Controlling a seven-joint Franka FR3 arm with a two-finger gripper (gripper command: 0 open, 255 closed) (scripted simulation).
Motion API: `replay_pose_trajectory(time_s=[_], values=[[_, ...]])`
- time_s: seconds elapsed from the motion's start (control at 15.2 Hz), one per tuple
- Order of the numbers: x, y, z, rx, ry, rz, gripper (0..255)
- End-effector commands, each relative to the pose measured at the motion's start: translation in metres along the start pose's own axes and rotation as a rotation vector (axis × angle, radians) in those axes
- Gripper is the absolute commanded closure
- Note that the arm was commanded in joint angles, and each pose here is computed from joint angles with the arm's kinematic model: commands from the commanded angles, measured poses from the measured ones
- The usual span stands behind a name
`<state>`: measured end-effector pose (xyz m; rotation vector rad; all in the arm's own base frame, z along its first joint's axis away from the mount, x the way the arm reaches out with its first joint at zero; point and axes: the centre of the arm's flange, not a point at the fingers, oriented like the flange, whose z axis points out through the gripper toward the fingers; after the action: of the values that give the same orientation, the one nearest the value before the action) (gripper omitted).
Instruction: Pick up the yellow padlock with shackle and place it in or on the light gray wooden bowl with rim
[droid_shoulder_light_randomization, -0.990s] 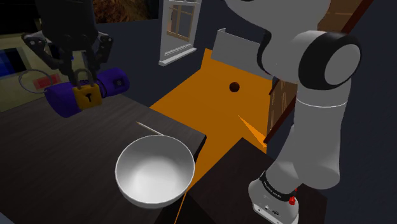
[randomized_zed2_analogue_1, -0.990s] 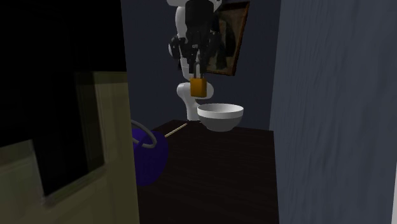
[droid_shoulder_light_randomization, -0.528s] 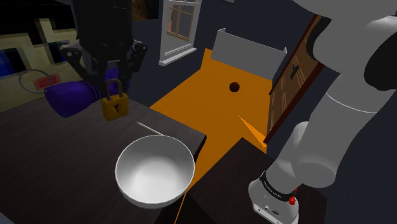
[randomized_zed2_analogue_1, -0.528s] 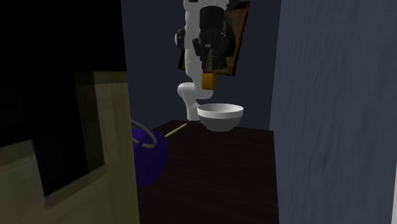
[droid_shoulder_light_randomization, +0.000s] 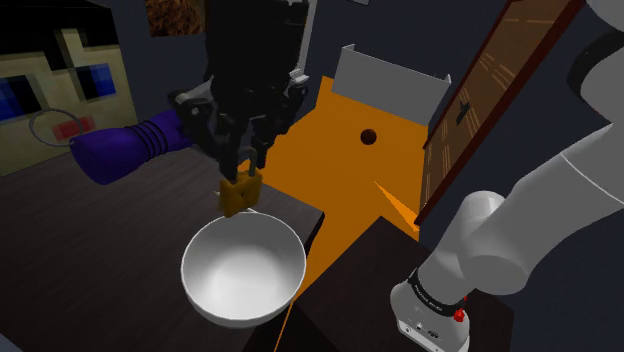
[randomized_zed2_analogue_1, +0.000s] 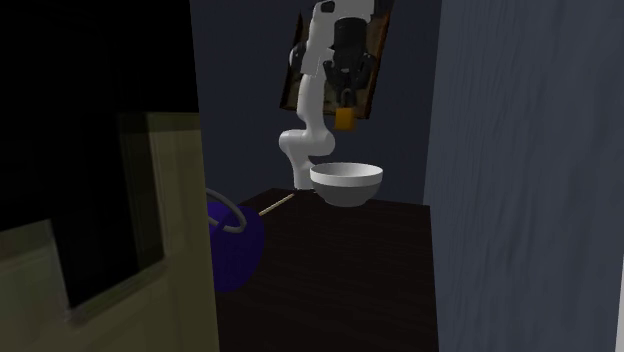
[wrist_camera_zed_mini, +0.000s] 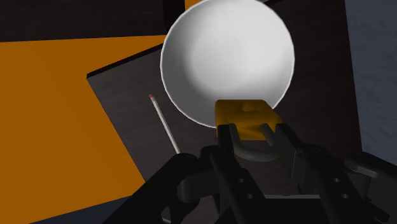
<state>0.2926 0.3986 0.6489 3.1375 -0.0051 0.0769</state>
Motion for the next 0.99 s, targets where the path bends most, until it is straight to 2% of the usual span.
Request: replay_pose_trajectory(time_s=[0.0,0.92], values=[[-0.015,0.007,0.0,0.001,-0.001,0.001,255],[-0.018,0.007,0.074,0.001,-0.001,0.001,255]])
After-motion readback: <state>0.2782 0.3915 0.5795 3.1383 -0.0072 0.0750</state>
